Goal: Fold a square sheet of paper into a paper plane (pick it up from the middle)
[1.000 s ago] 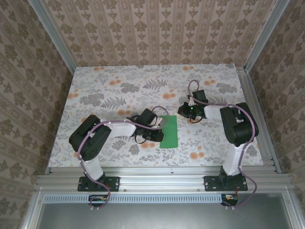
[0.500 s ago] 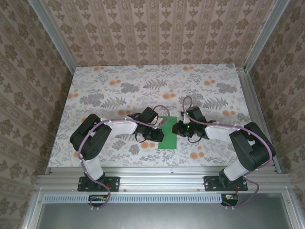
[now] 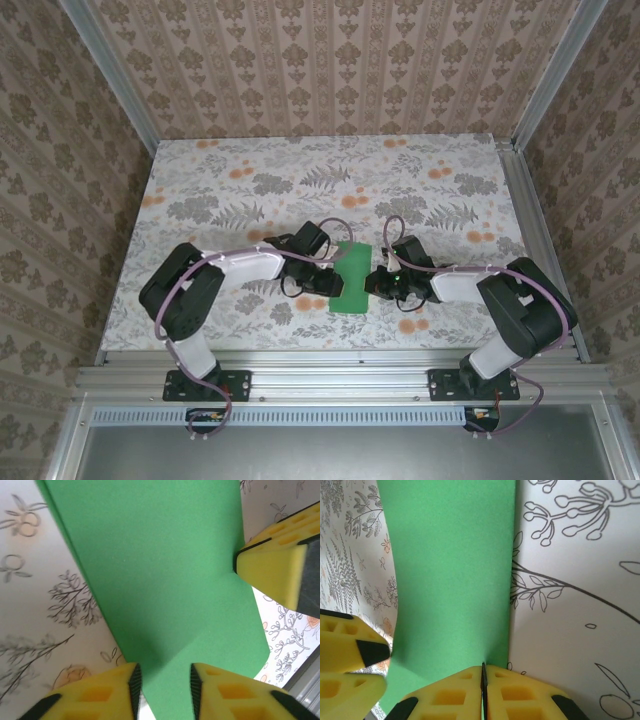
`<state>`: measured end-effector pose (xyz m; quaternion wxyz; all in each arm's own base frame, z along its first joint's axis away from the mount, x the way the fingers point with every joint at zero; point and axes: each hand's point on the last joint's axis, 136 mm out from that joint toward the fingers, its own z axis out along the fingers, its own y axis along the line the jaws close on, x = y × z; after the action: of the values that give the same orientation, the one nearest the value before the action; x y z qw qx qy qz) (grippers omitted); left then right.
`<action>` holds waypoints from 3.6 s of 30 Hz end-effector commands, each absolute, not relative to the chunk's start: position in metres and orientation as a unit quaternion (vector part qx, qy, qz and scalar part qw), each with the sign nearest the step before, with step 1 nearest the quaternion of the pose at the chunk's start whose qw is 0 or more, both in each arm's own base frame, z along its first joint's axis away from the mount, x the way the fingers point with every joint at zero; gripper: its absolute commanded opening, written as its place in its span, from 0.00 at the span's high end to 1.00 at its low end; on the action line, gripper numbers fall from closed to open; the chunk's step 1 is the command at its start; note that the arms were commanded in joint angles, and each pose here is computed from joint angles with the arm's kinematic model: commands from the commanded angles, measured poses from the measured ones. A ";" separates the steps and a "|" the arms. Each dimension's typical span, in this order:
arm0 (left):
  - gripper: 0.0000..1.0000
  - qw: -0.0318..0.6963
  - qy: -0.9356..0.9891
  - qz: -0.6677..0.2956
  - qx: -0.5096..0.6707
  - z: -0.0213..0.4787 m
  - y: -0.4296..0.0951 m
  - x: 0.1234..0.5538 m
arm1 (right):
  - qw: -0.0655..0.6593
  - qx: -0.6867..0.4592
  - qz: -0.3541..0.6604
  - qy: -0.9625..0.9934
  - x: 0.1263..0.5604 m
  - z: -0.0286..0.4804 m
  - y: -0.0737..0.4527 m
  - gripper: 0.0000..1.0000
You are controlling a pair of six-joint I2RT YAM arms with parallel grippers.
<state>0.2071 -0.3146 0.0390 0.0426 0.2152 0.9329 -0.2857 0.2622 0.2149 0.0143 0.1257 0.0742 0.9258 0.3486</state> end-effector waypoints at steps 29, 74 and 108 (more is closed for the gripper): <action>0.66 0.067 0.933 -0.347 0.064 0.053 -0.321 0.176 | 0.127 0.087 0.351 0.924 0.250 0.006 0.214 0.89; 0.77 0.033 0.947 -0.270 0.168 0.020 -0.324 0.184 | 0.099 0.127 0.395 0.904 0.255 0.034 0.228 0.50; 0.45 0.126 0.916 -0.369 0.096 0.117 -0.288 0.207 | 0.132 0.096 0.498 0.852 0.275 0.105 0.271 0.96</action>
<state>0.2110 -0.3001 0.1132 0.1321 0.1192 0.9129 -0.3673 0.2672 0.2584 0.0718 0.1159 0.1081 0.8765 0.4545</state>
